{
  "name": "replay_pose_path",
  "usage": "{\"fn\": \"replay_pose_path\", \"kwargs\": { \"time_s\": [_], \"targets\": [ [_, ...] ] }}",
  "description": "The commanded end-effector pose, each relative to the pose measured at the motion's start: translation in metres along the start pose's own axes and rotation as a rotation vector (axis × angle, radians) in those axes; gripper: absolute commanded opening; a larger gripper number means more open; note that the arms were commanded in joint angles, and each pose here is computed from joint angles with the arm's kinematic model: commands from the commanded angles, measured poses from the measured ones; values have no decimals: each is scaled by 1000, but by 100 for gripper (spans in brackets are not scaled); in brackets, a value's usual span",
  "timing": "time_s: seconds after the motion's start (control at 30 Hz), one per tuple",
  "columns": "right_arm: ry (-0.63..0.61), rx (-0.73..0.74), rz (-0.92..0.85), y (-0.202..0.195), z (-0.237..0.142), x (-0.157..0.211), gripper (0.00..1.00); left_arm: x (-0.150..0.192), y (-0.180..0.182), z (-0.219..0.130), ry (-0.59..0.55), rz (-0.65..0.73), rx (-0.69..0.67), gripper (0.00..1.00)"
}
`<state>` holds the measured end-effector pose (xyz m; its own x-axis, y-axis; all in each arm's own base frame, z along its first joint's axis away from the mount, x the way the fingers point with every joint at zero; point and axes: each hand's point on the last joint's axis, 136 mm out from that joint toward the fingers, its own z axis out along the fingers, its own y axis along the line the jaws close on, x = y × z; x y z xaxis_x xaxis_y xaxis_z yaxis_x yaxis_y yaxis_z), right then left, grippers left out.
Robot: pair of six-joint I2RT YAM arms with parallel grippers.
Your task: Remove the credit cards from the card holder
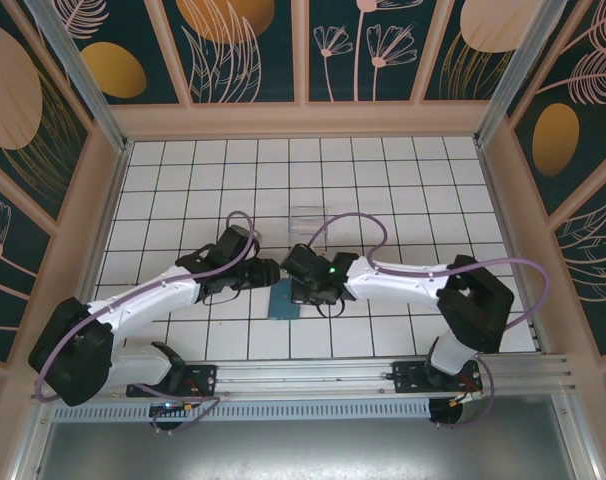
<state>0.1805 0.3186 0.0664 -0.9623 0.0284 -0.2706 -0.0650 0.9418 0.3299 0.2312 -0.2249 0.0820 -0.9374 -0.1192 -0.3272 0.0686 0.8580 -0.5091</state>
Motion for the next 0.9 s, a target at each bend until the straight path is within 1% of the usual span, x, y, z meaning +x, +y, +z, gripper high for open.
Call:
{"fn": "replay_pose_path", "kwargs": {
  "time_s": [0.0,0.1,0.4,0.57,0.67,0.87],
  "targets": [
    [-53,-139,51,21,-20,-7,0,19,-1,-3,45,-29,30,55],
    [-71,-199,66,27,-27,-9,0,23,-4,-5,55,-21,53,60],
    [-84,-271,69,42,-34,-13,0,29,-21,-9,95,13,147,74],
    [-101,-277,76,43,-38,-18,0,35,-7,-2,119,6,84,72],
    [-101,-273,76,42,-39,-18,0,37,1,1,123,2,47,69],
    [-97,-271,76,42,-39,-18,0,39,4,2,130,9,33,70]
  ]
}}
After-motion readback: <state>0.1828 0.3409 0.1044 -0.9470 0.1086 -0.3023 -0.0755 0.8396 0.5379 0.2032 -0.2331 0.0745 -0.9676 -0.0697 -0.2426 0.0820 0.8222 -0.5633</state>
